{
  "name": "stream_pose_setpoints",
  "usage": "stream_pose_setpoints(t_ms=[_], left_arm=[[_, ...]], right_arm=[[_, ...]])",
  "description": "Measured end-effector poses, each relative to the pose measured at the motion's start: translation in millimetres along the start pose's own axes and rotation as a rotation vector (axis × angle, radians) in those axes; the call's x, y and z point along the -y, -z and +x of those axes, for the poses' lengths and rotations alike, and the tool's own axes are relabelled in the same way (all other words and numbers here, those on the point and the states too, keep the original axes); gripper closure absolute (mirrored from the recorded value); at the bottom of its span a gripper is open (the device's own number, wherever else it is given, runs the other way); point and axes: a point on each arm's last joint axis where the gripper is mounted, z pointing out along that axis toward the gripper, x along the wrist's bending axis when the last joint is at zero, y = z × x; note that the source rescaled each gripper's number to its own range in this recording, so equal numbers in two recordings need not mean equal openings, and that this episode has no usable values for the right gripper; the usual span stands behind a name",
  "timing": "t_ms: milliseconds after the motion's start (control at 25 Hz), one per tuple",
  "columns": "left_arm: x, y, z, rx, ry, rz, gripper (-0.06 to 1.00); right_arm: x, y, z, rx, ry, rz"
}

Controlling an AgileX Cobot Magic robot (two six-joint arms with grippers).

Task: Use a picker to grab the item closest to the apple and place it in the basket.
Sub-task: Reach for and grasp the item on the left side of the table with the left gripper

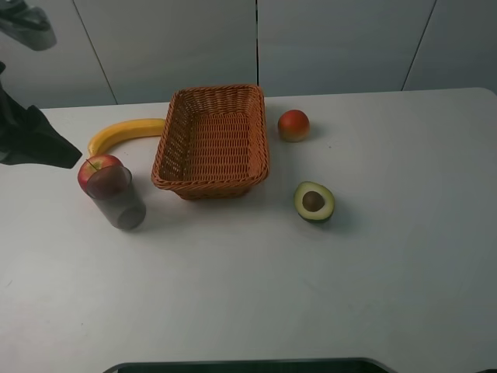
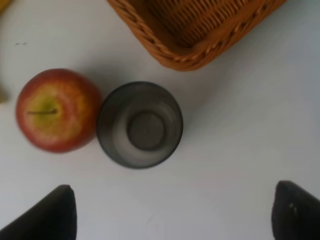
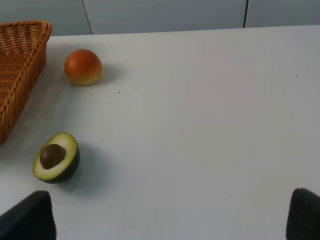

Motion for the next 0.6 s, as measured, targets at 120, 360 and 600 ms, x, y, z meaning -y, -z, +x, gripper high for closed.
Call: stream_pose_setpoints(t_ms=[120,360,600], left_arm=[[-10.1,-22.3,-6.9,0.045,-0.116,0.061,-0.06],[-16.0,-55.6,-34.2,0.066,-0.378,0.210,-0.06],[-16.4,-58.9,-40.0,0.004,-0.387,0.257,-0.06]], right_arm=[[0.0,0.0,0.0,0.000,0.000,0.000],[0.0,0.0,0.0,0.000,0.000,0.000],[0.0,0.0,0.0,0.000,0.000,0.000]])
